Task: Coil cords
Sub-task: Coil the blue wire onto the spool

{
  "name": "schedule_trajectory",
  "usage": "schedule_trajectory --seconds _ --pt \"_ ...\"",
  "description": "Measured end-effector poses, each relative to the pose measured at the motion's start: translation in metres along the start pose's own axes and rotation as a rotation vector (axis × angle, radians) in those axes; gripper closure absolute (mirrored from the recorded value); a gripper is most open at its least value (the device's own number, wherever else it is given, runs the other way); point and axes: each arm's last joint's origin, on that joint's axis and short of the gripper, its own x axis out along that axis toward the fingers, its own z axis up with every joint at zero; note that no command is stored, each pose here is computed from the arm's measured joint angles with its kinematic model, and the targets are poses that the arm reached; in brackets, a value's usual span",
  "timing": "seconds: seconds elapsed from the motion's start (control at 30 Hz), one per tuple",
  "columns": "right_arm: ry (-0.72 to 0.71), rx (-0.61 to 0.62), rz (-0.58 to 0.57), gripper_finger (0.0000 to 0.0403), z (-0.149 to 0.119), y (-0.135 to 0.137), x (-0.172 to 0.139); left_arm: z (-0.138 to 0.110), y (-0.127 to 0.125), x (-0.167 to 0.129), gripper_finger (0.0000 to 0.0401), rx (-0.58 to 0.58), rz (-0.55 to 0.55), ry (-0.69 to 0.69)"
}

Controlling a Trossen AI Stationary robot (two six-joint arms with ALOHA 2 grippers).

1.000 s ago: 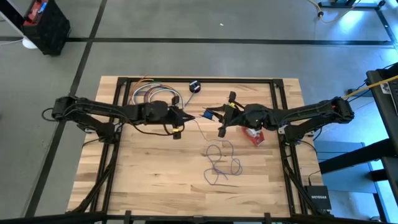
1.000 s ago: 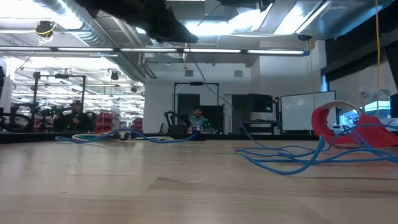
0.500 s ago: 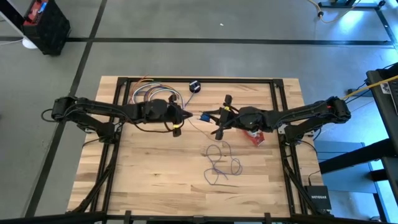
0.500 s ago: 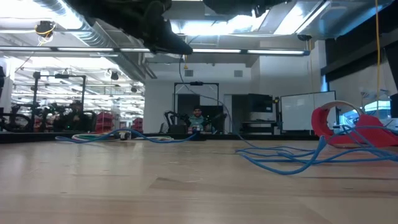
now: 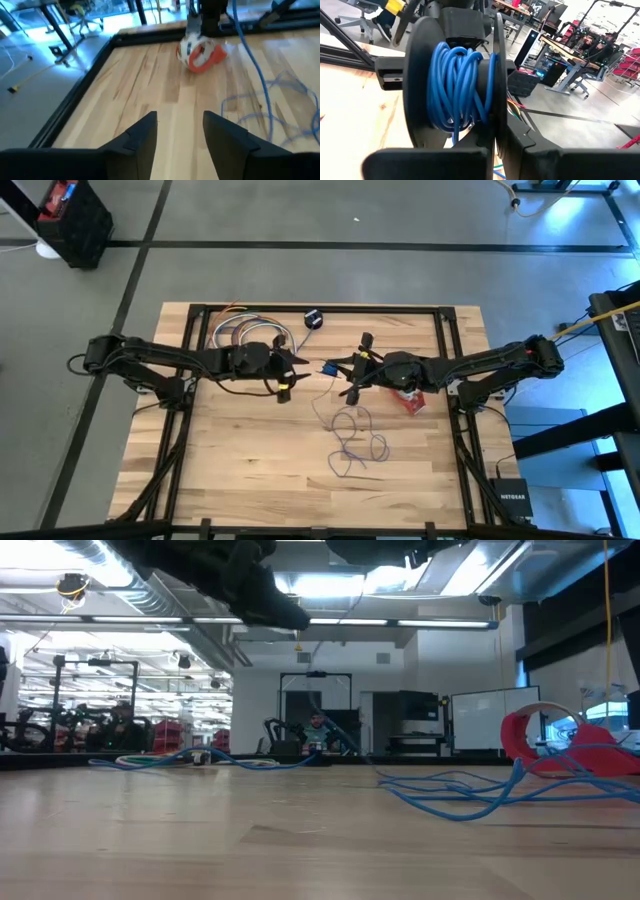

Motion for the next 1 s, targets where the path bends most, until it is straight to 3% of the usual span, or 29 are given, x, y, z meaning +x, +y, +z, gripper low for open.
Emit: schedule_trajectory --seconds 0.17,0.37,0.83,1.0 --pt "-0.003 0.001 -0.001 0.0384 0.0 0.0 0.0 -0.009 -0.002 0.02 0.0247 -0.005 -0.043 -0.005" --pt "-0.003 0.001 -0.001 0.0384 0.0 0.0 0.0 -0.009 -0.005 0.031 0.0247 -0.06 -0.239 -0.015" --pt "-0.009 0.0 -0.003 0.0384 0.001 0.0 0.0 -0.021 -0.007 0.047 0.0247 -0.073 -0.241 0.021" --pt "-0.009 -0.001 -0.004 0.0384 0.001 0.0 0.0 -0.022 -0.003 0.048 0.0283 -0.097 -0.242 0.022"
